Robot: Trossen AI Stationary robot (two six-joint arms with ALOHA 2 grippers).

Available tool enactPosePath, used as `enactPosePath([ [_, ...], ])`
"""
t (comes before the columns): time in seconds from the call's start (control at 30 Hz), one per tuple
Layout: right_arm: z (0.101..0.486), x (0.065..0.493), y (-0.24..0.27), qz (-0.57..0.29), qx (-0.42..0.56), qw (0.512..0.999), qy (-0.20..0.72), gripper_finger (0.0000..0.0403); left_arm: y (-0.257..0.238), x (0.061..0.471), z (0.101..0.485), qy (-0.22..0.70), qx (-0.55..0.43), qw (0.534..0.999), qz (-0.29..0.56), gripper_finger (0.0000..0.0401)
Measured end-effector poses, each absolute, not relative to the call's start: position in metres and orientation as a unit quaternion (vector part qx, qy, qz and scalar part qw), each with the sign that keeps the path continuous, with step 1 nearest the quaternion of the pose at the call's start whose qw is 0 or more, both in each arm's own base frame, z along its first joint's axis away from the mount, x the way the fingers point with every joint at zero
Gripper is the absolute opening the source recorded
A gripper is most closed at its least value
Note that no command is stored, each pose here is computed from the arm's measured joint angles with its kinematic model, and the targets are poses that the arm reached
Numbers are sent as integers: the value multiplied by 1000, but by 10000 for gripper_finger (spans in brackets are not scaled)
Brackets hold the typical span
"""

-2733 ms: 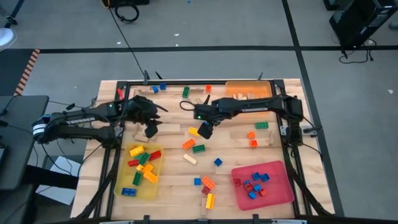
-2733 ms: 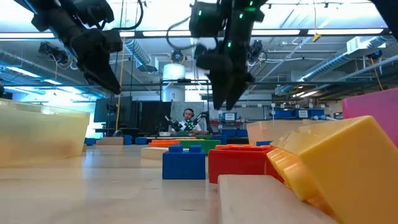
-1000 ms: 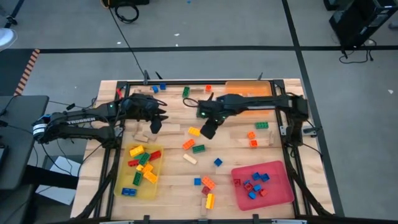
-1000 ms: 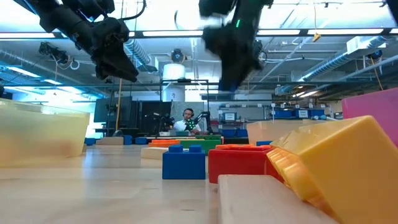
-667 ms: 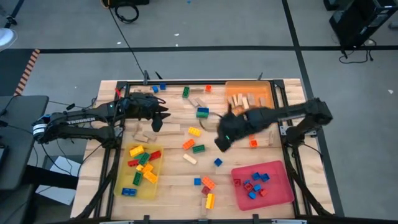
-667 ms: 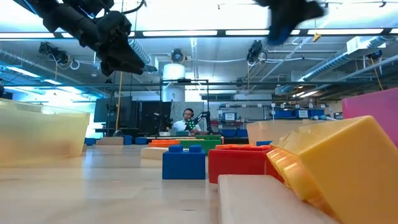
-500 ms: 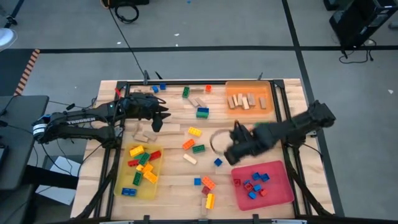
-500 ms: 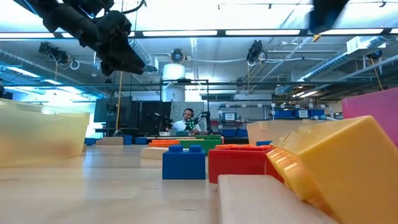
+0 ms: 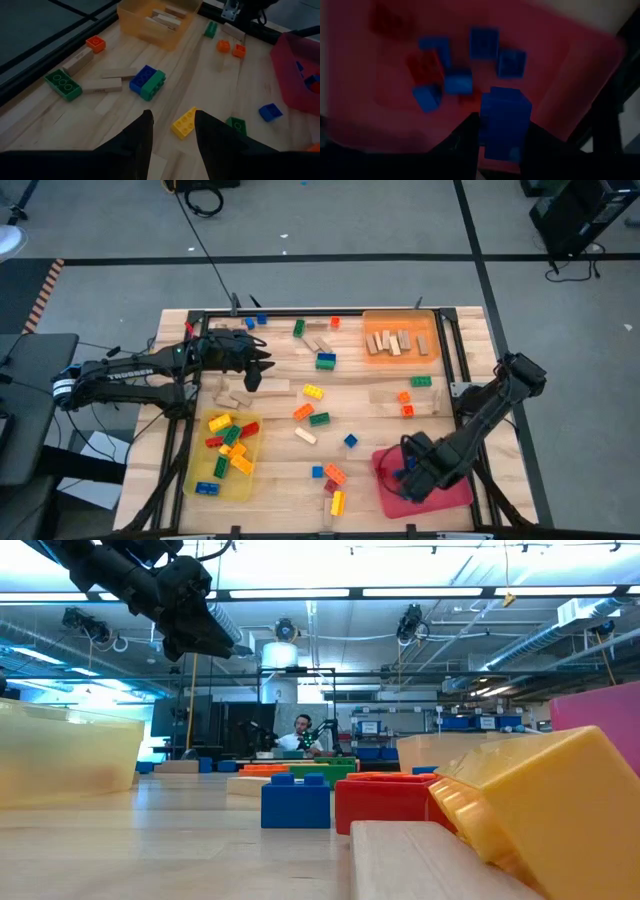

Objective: Sort blocks by size
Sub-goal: Put the small blue game piece into the red bin

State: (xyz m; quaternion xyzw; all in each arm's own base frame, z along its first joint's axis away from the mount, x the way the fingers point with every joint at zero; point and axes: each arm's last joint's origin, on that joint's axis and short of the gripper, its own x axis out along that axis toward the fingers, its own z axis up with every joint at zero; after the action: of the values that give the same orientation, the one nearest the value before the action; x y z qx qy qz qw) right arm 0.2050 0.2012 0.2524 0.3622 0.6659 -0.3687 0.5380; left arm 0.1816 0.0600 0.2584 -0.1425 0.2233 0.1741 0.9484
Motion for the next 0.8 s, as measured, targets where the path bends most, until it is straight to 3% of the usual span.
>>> enactPosePath([
  [0.33, 196, 185, 212, -310, 361, 515, 713, 107, 60, 182, 260, 216, -145, 950, 174, 154],
  [0.7, 164, 173, 207, -295, 349, 523, 720, 107, 60, 182, 260, 211, -168, 946, 180, 153],
  [0.8, 162, 174, 208, -293, 356, 526, 715, 124, 60, 182, 260, 210, -176, 944, 181, 154],
])
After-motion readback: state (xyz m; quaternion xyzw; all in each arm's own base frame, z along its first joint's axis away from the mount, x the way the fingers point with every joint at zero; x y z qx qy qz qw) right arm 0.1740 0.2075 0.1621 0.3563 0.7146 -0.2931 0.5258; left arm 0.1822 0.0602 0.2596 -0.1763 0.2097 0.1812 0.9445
